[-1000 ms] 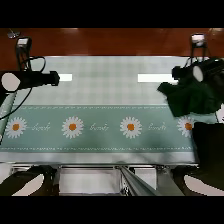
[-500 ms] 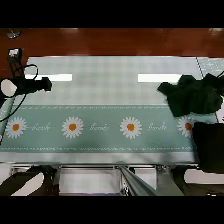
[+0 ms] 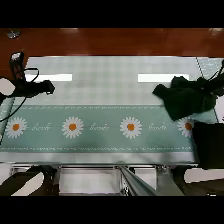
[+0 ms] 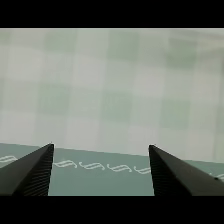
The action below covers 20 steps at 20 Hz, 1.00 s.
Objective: Fold the shirts.
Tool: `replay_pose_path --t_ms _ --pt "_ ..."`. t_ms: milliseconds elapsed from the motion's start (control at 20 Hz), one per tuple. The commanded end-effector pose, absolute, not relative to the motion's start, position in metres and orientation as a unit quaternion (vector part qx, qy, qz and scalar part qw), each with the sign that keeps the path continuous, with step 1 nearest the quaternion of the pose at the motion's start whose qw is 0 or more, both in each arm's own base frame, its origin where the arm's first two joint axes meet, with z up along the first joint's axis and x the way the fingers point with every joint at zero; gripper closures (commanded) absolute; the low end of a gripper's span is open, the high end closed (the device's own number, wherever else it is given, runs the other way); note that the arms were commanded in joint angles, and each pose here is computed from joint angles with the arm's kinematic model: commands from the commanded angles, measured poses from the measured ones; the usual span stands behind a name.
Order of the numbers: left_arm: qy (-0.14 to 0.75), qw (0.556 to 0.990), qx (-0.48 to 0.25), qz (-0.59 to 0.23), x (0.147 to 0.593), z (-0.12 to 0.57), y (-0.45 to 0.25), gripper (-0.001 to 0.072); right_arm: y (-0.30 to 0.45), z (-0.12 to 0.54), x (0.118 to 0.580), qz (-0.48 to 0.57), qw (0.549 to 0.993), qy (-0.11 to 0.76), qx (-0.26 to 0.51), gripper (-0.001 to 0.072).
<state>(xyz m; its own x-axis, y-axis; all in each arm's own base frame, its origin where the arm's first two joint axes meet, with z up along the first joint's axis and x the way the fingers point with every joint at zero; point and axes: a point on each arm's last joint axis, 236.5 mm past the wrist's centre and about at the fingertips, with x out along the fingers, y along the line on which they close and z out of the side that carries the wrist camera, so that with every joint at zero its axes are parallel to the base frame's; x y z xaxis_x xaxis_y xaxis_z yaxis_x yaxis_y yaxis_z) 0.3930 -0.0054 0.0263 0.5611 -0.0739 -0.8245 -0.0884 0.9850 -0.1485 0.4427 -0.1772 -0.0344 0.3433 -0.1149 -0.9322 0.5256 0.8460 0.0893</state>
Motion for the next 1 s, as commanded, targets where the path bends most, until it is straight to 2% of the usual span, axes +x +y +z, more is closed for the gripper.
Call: replay_pose_path --t_ms 0,150,250,400,500,600,700,850,950 --pt "0.473 0.878 -0.074 -0.012 0.382 0.051 -0.006 0.0007 -0.165 0.087 0.464 -0.166 0.870 0.436 0.161 0.0676" --pt "0.437 0.895 -0.075 -0.035 0.360 0.083 -0.018 0.0007 -0.131 0.225 0.460 -0.130 0.938 0.302 0.106 0.0676" --pt "0.418 0.901 -0.095 -0.059 0.337 0.091 -0.035 0.0007 -0.096 0.299 0.443 -0.096 0.966 0.228 0.068 0.0676" --pt "0.401 0.902 -0.127 -0.100 0.302 0.091 -0.065 0.0007 -0.039 0.378 0.407 -0.033 0.989 0.146 0.013 0.0676" --pt "0.396 0.900 -0.133 -0.124 0.286 0.090 -0.081 0.0007 0.003 0.403 0.378 0.018 0.993 0.120 -0.007 0.0676" --pt "0.393 0.899 -0.132 -0.145 0.278 0.092 -0.093 0.0007 0.048 0.405 0.348 0.081 0.988 0.130 -0.021 0.0676" --pt "0.395 0.896 -0.126 -0.158 0.276 0.091 -0.102 0.0007 0.095 0.380 0.327 0.157 0.970 0.177 -0.044 0.0676" --pt "0.392 0.898 -0.126 -0.158 0.279 0.091 -0.102 0.0007 0.178 0.294 0.308 0.277 0.917 0.279 -0.071 0.0676" --pt "0.381 0.902 -0.127 -0.155 0.284 0.094 -0.101 0.0007 0.225 0.228 0.304 0.313 0.887 0.333 -0.067 0.0676"
